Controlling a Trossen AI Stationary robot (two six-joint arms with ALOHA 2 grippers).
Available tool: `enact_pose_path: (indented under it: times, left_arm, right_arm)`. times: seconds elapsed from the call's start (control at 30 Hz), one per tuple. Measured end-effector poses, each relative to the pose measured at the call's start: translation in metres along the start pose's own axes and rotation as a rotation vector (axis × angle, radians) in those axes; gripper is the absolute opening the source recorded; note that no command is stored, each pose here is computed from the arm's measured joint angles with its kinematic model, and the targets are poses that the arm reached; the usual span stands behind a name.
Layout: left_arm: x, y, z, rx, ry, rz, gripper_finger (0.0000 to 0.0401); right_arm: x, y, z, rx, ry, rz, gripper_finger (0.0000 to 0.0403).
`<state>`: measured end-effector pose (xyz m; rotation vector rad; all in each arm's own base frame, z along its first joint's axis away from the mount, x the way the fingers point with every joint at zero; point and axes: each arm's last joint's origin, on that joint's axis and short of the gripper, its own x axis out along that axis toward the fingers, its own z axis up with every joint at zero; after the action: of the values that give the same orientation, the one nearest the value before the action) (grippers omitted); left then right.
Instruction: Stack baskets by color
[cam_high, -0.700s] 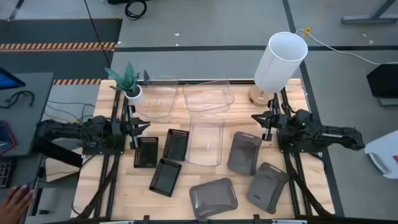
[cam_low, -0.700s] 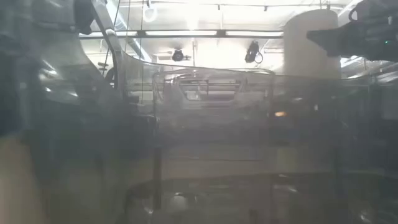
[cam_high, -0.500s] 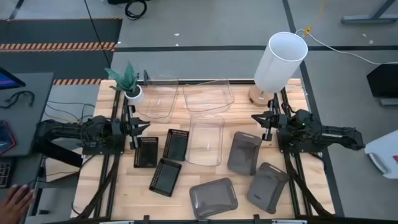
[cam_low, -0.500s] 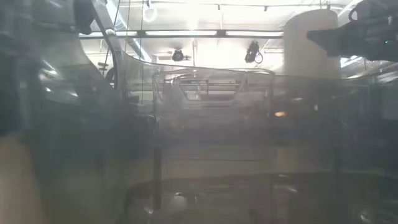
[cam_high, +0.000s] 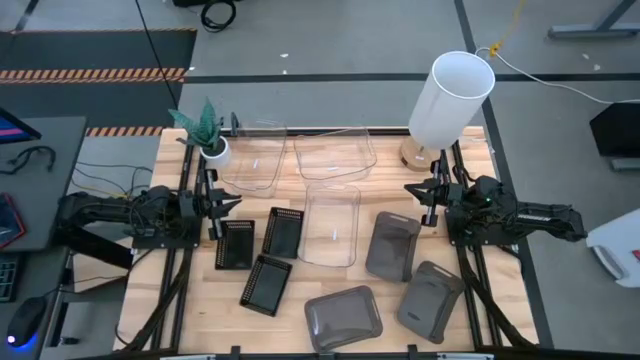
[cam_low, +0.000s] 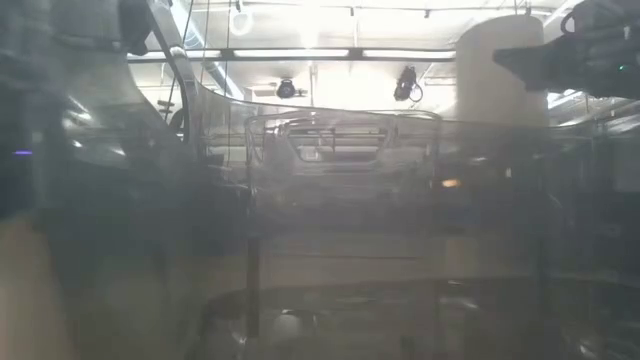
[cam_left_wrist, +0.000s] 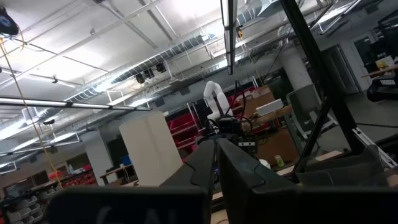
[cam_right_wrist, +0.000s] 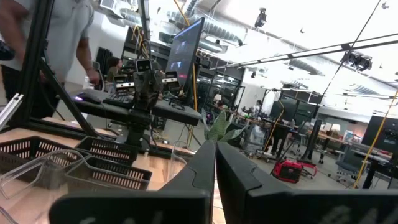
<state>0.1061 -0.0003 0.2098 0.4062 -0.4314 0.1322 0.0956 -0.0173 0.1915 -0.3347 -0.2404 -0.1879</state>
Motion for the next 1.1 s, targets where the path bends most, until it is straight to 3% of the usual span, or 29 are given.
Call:
enact_pose_path:
  times: [1.1]
  left_arm:
    - [0.0, 0.0, -0.0001, 0.0, 0.0, 0.0, 0.0026]
  right_arm:
    - [0.0, 0.0, -0.0001, 0.0, 0.0, 0.0, 0.0022]
